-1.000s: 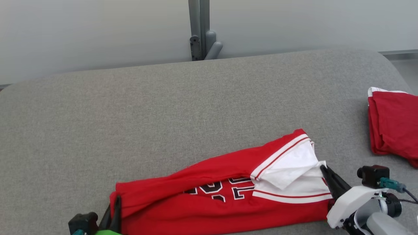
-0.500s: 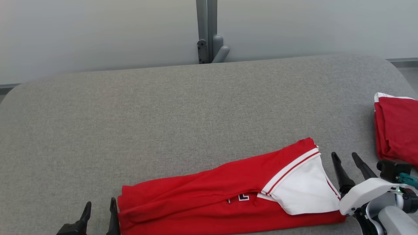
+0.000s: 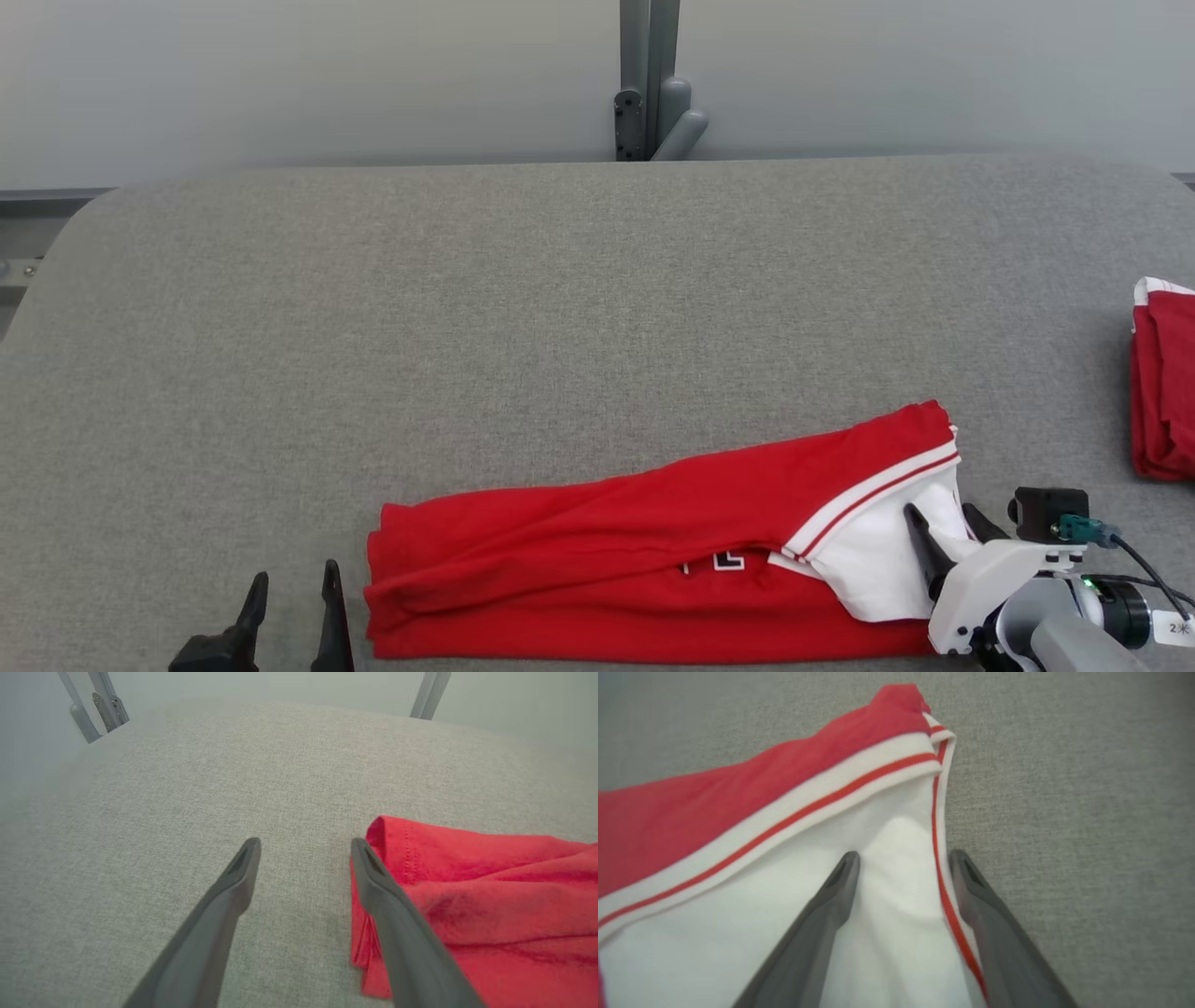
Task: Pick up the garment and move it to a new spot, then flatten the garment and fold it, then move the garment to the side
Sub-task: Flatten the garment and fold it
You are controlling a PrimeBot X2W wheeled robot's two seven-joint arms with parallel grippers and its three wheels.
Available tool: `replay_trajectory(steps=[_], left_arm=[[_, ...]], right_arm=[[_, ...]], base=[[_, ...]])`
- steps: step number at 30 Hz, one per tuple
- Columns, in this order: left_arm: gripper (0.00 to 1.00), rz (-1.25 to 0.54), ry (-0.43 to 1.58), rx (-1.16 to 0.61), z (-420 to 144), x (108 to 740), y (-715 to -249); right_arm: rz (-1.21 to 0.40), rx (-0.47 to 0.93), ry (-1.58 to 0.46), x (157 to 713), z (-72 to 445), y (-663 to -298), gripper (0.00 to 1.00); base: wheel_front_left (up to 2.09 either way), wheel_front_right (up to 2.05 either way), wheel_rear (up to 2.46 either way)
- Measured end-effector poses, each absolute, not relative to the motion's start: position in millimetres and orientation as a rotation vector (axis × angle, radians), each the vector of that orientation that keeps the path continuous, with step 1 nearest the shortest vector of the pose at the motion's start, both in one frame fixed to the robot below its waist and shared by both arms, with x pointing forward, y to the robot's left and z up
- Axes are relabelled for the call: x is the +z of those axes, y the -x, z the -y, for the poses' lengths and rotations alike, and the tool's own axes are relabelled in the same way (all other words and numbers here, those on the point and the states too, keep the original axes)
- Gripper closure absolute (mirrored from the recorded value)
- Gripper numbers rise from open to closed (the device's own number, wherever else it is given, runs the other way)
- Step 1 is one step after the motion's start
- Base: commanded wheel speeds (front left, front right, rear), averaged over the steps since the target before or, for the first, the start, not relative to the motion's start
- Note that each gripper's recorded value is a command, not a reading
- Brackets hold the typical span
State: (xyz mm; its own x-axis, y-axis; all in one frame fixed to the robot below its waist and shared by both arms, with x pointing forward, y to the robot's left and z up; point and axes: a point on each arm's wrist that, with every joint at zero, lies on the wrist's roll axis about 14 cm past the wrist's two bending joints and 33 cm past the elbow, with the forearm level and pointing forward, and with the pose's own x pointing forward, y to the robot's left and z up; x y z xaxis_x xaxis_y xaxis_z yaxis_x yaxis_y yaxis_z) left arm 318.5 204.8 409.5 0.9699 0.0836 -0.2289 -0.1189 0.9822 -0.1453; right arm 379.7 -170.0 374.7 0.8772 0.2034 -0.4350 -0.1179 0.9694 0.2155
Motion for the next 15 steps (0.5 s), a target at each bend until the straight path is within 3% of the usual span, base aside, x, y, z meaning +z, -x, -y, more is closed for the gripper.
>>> replay_trajectory(steps=[2, 3, 5, 15], left_arm=[[0.00, -0.219, 0.158, 0.115, -208.8, 411.0, -319.2], [0.00, -0.219, 0.158, 0.119, -209.8, 410.7, -319.0], [0.00, -0.226, 0.155, 0.123, -211.2, 408.9, -318.5], [0.00, -0.235, 0.151, 0.101, -204.9, 406.4, -324.6]], right_arm=[[-0.478, 0.156, -0.185, 372.0, 172.2, -383.3, 0.00], [-0.489, 0.153, -0.184, 369.3, 172.3, -383.5, 0.10], [-0.505, 0.148, -0.192, 365.4, 170.8, -384.3, 1.00], [-0.427, -0.032, -0.234, 375.2, 230.0, -392.7, 1.00]], base=[[0.00, 0.00, 0.00], [0.00, 0.00, 0.00], [0.00, 0.00, 0.00], [0.00, 0.00, 0.00]])
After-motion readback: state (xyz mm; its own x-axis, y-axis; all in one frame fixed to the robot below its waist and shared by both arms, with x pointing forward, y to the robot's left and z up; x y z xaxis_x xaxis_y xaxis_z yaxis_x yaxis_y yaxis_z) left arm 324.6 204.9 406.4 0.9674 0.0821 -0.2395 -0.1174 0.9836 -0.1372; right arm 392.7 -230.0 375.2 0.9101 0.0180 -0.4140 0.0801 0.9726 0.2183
